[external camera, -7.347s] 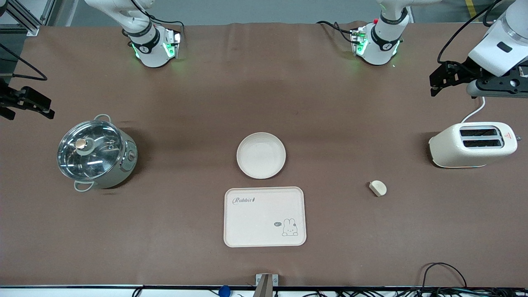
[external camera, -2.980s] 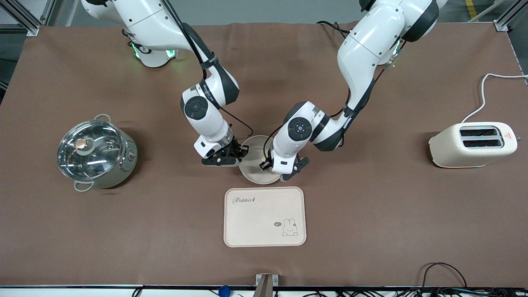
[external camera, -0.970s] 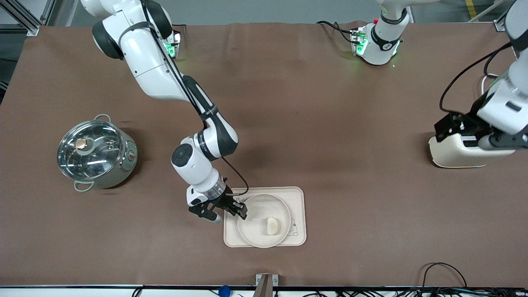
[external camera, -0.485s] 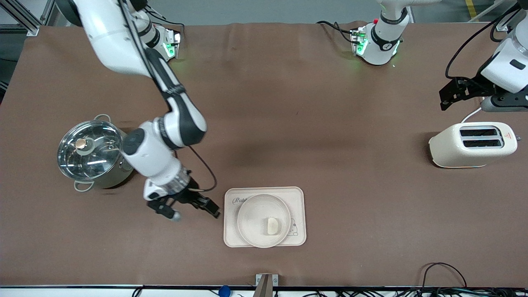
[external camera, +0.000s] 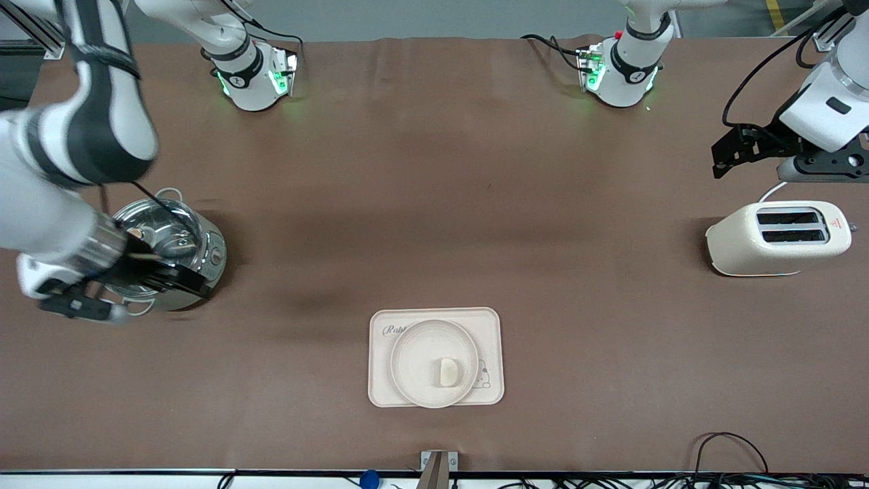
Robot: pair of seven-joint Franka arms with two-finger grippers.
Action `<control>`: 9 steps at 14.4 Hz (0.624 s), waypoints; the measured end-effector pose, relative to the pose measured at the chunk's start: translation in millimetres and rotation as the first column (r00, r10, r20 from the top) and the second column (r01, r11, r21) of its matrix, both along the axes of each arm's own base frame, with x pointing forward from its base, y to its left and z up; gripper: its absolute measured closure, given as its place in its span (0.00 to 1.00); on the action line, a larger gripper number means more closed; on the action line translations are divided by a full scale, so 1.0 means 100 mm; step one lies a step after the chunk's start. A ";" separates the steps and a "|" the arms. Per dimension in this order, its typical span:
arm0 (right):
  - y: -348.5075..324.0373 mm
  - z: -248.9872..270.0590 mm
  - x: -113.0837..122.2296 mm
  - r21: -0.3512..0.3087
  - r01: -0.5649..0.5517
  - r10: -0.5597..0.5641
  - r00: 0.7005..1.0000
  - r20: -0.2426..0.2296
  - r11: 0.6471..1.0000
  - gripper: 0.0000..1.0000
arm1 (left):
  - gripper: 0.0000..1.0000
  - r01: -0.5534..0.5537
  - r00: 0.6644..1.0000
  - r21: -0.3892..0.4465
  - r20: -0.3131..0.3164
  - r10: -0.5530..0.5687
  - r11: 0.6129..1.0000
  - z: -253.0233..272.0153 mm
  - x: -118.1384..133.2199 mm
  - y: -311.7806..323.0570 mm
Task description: Place bun in plate and plate on tray
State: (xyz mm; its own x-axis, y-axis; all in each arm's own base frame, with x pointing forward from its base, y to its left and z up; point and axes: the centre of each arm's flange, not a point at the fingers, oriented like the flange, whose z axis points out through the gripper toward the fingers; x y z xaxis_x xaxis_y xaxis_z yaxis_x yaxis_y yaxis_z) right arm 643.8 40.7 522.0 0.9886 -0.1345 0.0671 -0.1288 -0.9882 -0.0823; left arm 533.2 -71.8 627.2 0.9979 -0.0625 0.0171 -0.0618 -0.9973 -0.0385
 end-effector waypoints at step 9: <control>-0.71 1.24 -1.00 -0.104 -0.074 0.072 0.997 -0.024 0.992 0.00 | 0.00 0.006 1.000 -0.001 0.013 -0.006 1.000 0.10 -0.02 -0.03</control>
State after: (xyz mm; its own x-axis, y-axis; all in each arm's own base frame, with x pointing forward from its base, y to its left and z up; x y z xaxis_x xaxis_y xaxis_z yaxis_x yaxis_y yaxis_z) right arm 543.4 -30.1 646.1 0.9968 -0.0551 0.0573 -0.0565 -0.9981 0.0235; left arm 531.5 -75.1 637.5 0.9972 -0.0684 0.0296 -0.0672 -0.9970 -0.0380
